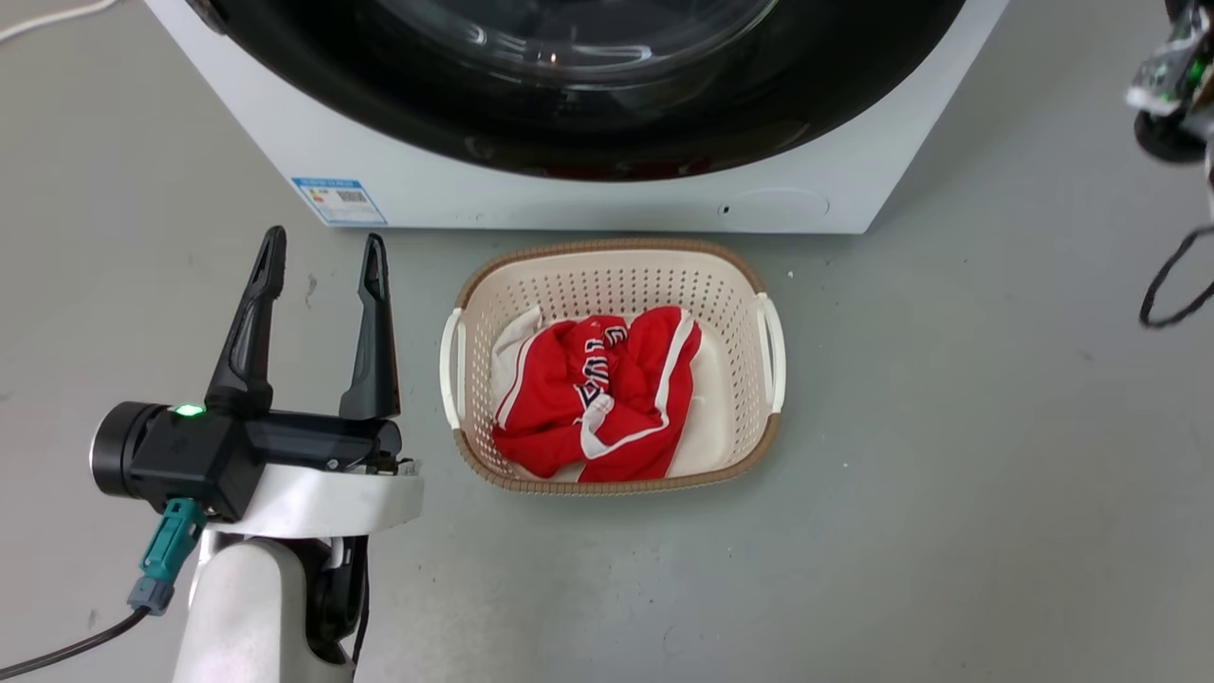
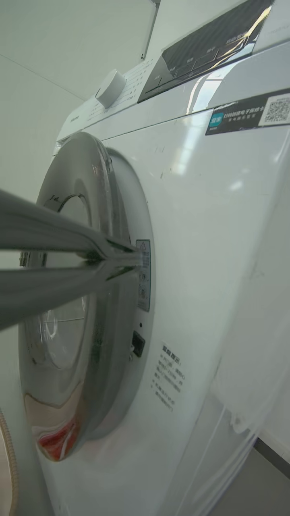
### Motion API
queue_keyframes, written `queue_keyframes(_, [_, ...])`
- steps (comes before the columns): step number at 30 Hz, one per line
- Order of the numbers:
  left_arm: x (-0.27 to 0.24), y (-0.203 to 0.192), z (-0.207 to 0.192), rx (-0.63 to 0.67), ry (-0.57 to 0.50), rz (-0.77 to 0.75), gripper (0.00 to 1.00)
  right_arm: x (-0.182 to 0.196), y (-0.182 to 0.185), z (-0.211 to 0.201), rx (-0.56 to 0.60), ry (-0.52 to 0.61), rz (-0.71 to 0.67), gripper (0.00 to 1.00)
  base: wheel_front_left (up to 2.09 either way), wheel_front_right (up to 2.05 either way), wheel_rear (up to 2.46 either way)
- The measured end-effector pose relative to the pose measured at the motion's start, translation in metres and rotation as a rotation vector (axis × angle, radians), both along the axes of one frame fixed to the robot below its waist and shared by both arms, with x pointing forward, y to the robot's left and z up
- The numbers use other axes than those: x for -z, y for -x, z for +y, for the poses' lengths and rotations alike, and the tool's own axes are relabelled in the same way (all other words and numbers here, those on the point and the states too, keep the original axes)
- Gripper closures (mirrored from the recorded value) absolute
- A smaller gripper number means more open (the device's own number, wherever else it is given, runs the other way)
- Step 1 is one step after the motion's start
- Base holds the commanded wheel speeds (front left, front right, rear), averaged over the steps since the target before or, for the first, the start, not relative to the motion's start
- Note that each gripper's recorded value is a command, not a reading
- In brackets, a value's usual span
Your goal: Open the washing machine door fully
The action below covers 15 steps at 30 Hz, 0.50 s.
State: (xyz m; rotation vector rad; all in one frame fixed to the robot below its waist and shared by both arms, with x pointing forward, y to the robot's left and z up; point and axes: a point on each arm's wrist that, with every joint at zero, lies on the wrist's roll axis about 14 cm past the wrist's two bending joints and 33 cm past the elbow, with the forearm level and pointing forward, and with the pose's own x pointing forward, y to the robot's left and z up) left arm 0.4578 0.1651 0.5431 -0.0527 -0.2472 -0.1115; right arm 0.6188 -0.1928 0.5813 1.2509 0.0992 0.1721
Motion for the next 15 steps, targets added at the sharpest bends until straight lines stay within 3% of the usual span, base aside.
queue_keyframes(8, [0.008,-0.008,0.000,0.002,-0.008,0.011,0.00,0.011,-0.029,0.034,-0.158,0.115,0.093,1.00,0.00,0.00,0.00])
queue_keyframes(15, [0.014,-0.013,-0.002,0.011,-0.008,0.020,0.00,0.019,-0.046,0.047,-0.195,0.190,0.142,1.00,0.00,0.00,0.00])
